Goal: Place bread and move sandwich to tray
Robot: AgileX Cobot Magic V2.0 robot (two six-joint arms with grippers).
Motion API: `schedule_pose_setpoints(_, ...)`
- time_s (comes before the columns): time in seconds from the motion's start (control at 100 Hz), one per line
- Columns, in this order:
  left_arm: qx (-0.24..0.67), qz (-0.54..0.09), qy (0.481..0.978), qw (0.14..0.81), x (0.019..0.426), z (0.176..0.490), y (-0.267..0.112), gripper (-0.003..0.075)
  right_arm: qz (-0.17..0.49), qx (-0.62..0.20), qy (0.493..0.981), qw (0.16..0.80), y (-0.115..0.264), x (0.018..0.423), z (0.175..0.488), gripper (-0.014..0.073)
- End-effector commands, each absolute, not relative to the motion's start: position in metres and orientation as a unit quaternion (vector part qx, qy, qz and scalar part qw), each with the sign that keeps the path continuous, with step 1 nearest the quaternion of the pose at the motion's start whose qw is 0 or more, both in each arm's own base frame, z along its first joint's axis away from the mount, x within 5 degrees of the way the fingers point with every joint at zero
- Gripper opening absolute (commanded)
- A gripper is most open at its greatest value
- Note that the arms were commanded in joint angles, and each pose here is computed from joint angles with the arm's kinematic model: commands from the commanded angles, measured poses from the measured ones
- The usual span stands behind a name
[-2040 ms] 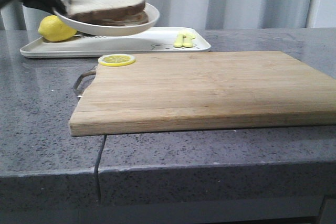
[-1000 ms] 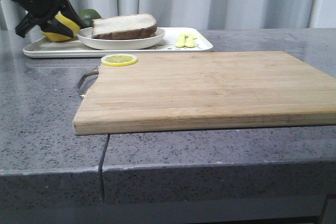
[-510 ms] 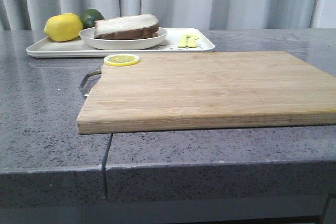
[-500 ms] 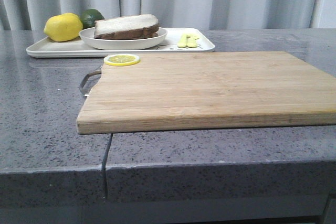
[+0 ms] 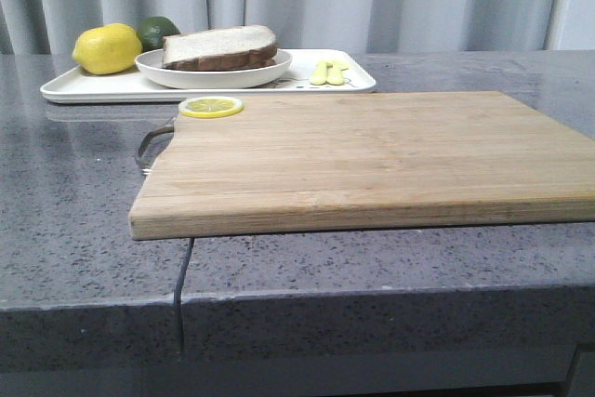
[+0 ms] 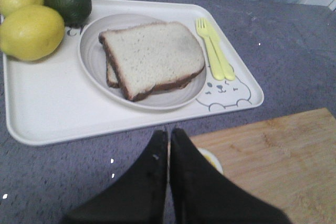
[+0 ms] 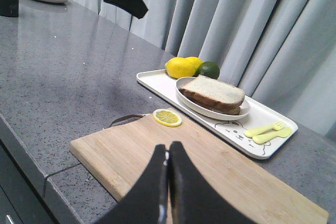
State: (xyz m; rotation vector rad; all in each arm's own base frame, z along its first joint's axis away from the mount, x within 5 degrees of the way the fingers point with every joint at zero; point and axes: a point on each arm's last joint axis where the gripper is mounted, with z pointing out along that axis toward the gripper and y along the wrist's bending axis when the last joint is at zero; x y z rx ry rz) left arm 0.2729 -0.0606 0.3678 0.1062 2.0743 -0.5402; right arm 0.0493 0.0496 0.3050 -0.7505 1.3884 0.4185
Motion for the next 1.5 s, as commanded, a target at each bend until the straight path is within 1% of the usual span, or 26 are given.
schedule_pose_setpoints(0.0, 0.034, -0.22, 0.82, 0.527, 0.244, 0.379, -0.057, -0.002, 0.185, -0.296, 0.591, 0.727, 0.044, 0.049, 0.318, -0.006)
schedule_pose_setpoints(0.12, 0.025, -0.214, 0.822, 0.527, 0.209, 0.358, -0.051, -0.002, 0.185, -0.288, 0.583, 0.737, 0.04, 0.045, 0.311, -0.006)
schedule_pose_setpoints(0.29, 0.013, -0.204, 0.808, 0.553, 0.16, 0.333, -0.041, -0.002, 0.191, -0.282, 0.574, 0.745, 0.034, 0.037, 0.297, -0.006)
schedule_pose_setpoints(0.42, 0.009, -0.202, 0.793, 0.575, 0.127, 0.314, -0.036, -0.002, 0.195, -0.272, 0.554, 0.762, 0.027, 0.029, 0.292, -0.006)
schedule_pose_setpoints(0.54, 0.013, -0.205, 0.773, 0.6, 0.099, 0.301, -0.032, -0.002, 0.208, -0.256, 0.535, 0.778, 0.021, 0.02, 0.292, -0.006)
schedule_pose_setpoints(0.6, 0.016, -0.206, 0.761, 0.615, 0.087, 0.298, -0.031, -0.002, 0.219, -0.242, 0.533, 0.78, 0.02, 0.021, 0.294, -0.006)
schedule_pose_setpoints(0.71, 0.028, -0.214, 0.746, 0.63, 0.069, 0.293, -0.031, -0.002, 0.219, -0.23, 0.526, 0.789, 0.018, 0.021, 0.297, -0.006)
schedule_pose_setpoints(0.86, 0.036, -0.218, 0.729, 0.647, 0.058, 0.294, -0.03, -0.002, 0.219, -0.231, 0.527, 0.788, 0.019, 0.021, 0.296, -0.006)
schedule_pose_setpoints(1.35, 0.036, -0.217, 0.729, 0.648, 0.058, 0.294, -0.03, -0.002, 0.22, -0.232, 0.528, 0.787, 0.019, 0.021, 0.296, -0.006)
schedule_pose_setpoints(1.45, 0.062, -0.164, 0.733, 0.657, 0.06, 0.292, -0.026, -0.002, 0.22, -0.232, 0.528, 0.787, 0.019, 0.021, 0.296, -0.006)
schedule_pose_setpoints(1.49, 0.061, -0.143, 0.726, 0.67, 0.061, 0.292, -0.023, -0.002, 0.22, -0.232, 0.528, 0.787, 0.019, 0.021, 0.296, -0.006)
